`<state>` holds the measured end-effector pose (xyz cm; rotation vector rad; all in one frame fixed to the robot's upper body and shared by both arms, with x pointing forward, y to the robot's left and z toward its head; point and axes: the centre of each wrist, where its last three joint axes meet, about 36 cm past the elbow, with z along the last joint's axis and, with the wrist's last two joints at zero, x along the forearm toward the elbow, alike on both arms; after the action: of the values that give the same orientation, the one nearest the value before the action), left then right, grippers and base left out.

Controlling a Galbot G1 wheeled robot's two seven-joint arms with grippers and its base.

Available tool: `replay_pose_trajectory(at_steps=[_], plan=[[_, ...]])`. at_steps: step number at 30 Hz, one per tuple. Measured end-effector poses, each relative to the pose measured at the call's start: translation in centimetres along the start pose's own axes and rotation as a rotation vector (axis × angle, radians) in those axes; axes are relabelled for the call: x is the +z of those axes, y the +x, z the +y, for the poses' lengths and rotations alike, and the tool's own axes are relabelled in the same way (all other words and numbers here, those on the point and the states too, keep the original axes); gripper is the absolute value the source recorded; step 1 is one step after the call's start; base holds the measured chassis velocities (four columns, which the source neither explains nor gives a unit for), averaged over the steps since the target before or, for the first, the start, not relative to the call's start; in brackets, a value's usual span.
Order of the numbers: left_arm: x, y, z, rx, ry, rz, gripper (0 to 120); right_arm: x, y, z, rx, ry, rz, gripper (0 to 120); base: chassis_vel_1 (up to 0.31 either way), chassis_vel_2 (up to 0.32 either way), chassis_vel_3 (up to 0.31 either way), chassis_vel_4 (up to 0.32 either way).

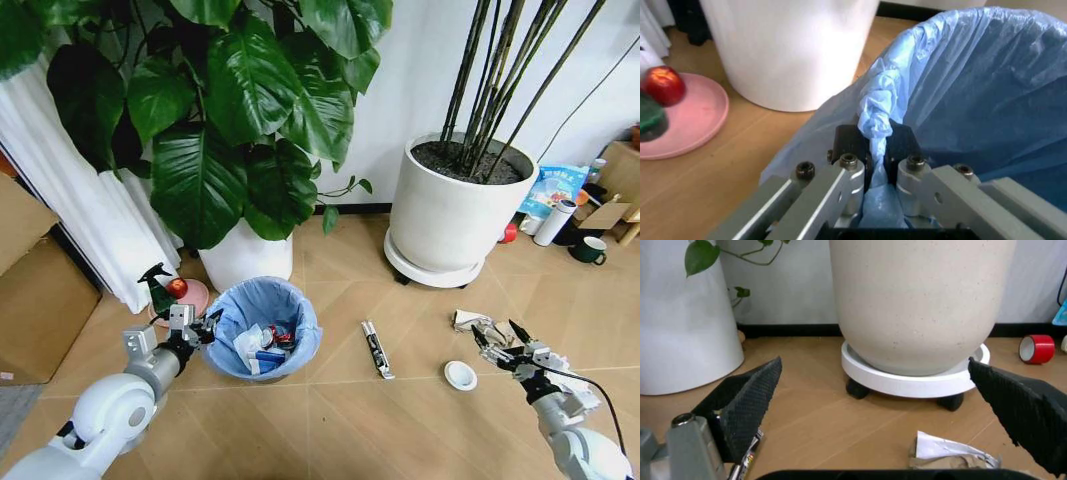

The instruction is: Pick up the trash bin and place the garbage on the floor into it.

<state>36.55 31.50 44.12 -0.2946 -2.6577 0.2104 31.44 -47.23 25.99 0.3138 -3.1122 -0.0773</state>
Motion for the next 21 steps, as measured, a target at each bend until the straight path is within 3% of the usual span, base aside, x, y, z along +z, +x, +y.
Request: replay_pose_trajectory(at_steps=[10, 13, 17, 21], plan=[[0.0, 0.0, 0.0, 0.001, -0.001, 0.001, 1, 1.6, -0.4, 1.0, -0.074, -0.01, 0.006, 100, -0.061, -0.063, 0.066, 0.074], [-0.1, -0.1, 0.0, 0.001, -0.001, 0.002, 1, 2.9, -1.1, 2.7, -0.118, -0.026, 0.02, 100, 0.0, 0.0, 0.0, 0.0], [-0.1, -0.1, 0.0, 0.0, -0.002, 0.012, 1, 7.9, -3.9, 8.3, -0.182, -0.065, 0.066, 100, 0.0, 0.0, 0.0, 0.0], [0.1, -0.2, 0.1, -0.006, -0.002, 0.025, 1, 10.1, -6.2, 11.1, -0.203, -0.074, 0.142, 100, 0.0, 0.0, 0.0, 0.0]])
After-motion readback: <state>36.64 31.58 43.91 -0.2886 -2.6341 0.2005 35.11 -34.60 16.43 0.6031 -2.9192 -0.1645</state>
